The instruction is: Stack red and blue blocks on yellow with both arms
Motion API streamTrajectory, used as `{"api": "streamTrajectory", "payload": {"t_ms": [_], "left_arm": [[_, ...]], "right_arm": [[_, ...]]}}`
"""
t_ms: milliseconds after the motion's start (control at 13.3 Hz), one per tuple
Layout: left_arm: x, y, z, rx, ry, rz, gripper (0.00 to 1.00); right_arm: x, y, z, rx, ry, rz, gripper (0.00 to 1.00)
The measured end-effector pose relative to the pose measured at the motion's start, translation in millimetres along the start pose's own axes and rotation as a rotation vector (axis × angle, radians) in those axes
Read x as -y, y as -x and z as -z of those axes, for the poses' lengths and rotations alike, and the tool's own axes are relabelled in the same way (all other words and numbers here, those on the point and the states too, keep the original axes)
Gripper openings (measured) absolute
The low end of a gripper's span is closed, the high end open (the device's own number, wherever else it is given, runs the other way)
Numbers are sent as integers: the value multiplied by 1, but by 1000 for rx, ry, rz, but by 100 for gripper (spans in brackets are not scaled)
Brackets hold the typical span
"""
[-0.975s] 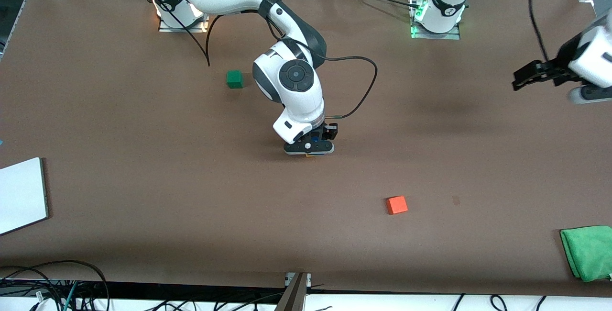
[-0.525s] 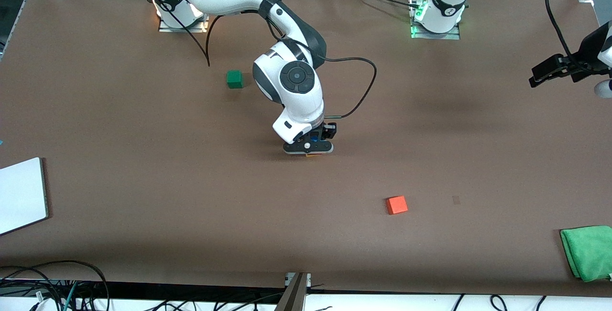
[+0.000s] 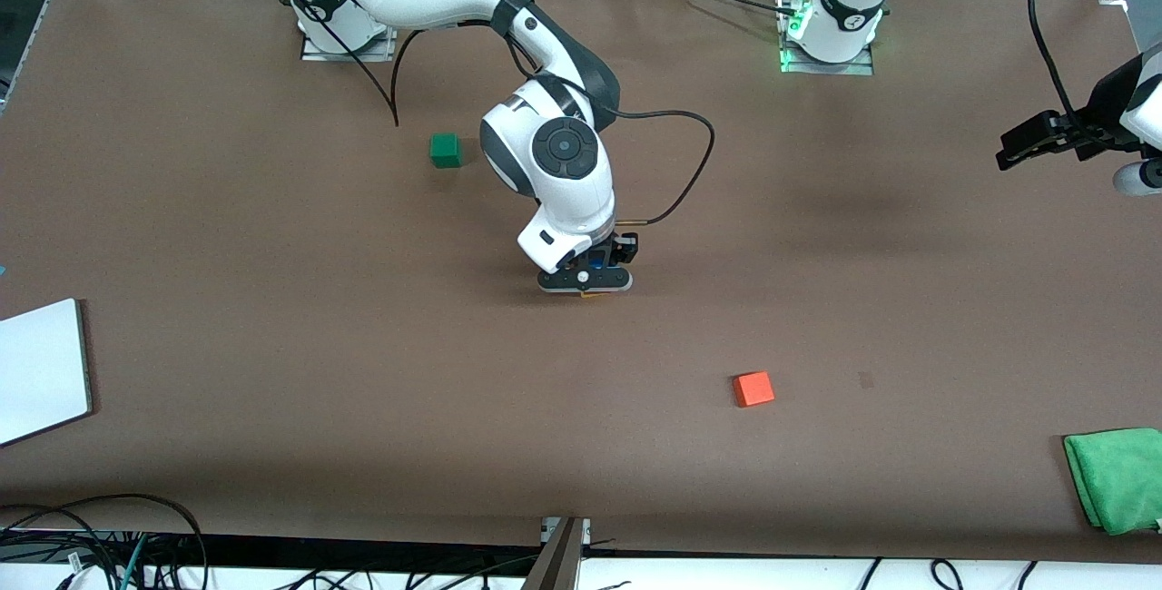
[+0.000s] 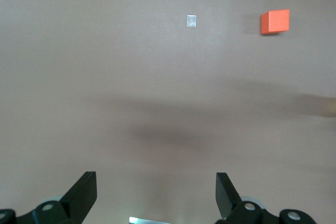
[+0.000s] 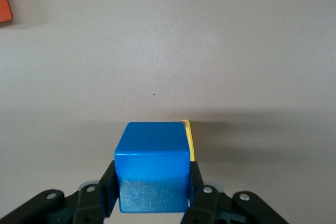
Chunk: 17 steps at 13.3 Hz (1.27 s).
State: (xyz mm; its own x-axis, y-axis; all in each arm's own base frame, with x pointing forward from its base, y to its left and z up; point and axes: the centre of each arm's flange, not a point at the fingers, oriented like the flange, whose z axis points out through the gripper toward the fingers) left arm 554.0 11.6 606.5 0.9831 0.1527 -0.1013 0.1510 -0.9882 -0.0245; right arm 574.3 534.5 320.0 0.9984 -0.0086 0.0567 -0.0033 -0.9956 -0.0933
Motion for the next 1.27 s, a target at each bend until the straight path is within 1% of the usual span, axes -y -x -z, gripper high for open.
{"api": "streamTrajectory", "payload": {"t_ms": [450,525,600,675,825,975,1050,1200,1275], "left_arm": [[2,-4,-4,6,0,5,100],[2,-4,-4,6,0,5,100],[2,-4,-4,6,0,5,100],[2,-4,-4,6,0,5,100],[2,-4,-4,5,0,5,100],[2,-4,-4,5,0,5,100],[2,-4,-4,5,0,5,100],[2,-4,-4,4,0,5,100],[2,-4,-3,4,0,5,100]], "right_arm": [[-1,0,-11,8,8,0,55],[-1,0,-11,7,8,-1,61],[-1,0,-10,6,8,-1,70],[-1,0,-9,5,7,-1,81],[-1,-1,-6,9,10,0,99],[-1,0,4,24,24,0,100],[-1,1,17,31,31,1,100],[-8,0,58,40,49,18,100],[-20,-4,84,49,63,47,100]]}}
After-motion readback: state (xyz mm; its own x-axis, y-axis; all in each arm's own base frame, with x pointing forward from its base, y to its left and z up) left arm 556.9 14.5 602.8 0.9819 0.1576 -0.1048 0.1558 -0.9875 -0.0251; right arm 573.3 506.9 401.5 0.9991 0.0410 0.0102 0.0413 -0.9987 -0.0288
